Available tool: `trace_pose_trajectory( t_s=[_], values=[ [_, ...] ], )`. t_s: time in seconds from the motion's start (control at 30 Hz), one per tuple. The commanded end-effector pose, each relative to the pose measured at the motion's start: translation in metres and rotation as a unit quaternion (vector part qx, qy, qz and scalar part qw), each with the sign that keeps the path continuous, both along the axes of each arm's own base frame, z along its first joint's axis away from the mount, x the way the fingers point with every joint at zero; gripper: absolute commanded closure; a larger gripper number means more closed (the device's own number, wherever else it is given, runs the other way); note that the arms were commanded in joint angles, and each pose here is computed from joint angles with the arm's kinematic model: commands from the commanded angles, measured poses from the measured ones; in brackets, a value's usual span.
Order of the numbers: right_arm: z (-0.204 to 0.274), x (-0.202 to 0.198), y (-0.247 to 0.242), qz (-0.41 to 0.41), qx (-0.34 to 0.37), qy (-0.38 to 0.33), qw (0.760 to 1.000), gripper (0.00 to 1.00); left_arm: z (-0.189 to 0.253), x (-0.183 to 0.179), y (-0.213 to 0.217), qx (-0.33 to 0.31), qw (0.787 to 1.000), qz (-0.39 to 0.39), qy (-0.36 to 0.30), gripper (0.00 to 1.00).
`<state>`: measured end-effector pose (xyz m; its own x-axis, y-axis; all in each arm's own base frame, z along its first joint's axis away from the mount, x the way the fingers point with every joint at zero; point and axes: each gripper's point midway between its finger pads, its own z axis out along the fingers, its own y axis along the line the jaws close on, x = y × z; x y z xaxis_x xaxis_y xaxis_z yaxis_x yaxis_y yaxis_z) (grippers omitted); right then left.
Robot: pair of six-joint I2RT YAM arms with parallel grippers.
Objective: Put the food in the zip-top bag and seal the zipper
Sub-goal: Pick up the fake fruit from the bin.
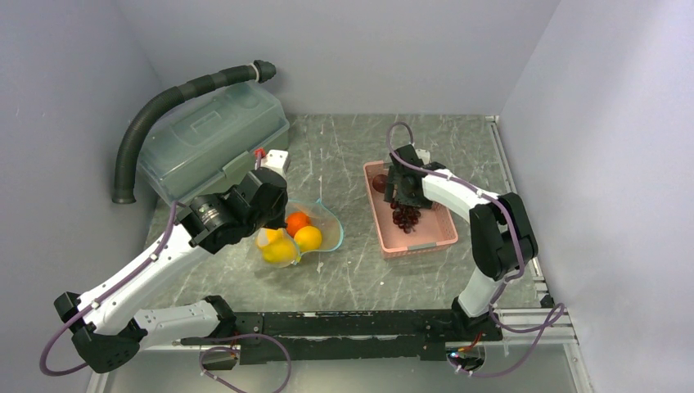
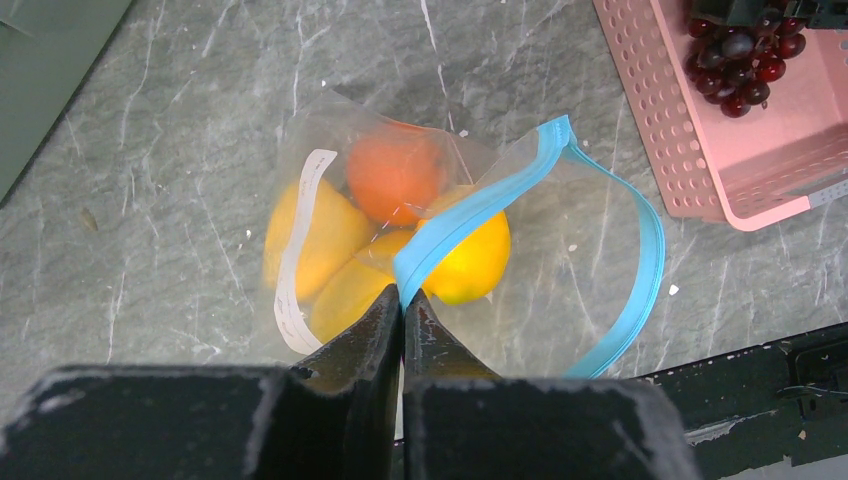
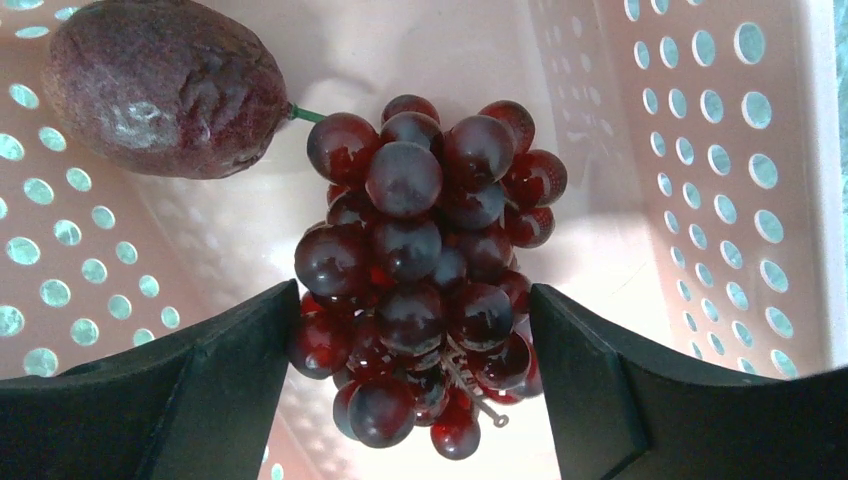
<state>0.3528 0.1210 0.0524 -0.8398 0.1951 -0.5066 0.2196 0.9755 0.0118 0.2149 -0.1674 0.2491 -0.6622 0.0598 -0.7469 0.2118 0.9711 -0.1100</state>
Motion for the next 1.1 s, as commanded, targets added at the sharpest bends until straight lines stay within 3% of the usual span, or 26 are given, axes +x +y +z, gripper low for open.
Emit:
trace_pose_trajectory(
  t_s=[0.0,0.27,0.53,0.63,1.07],
  values=[
    [-0.003,0.009,0.004,-0.006,0.016,-0.017,1.000,0.17,0.009,0.000,0.003,-0.009,1.000,0.002,-0.014,0.90],
    [-0.008,0.003,0.009,0.007,0.030,-0.011,0.999,0.48,0.010,-0.001,0.002,-0.012,1.000,0.001,-0.012,0.91],
    [0.008,0.002,0.008,0.014,0.034,-0.025,0.999,0.89,0.011,-0.001,0.001,-0.015,1.000,-0.001,-0.010,0.91],
    [0.020,0.001,0.008,0.014,0.038,-0.037,0.998,0.98,0.012,-0.001,0.000,-0.016,1.000,-0.001,-0.011,0.91],
    [0.088,-0.007,0.006,0.022,0.073,-0.112,0.991,1.00,0.015,-0.001,0.001,-0.021,1.000,0.000,-0.013,0.91]
  ],
)
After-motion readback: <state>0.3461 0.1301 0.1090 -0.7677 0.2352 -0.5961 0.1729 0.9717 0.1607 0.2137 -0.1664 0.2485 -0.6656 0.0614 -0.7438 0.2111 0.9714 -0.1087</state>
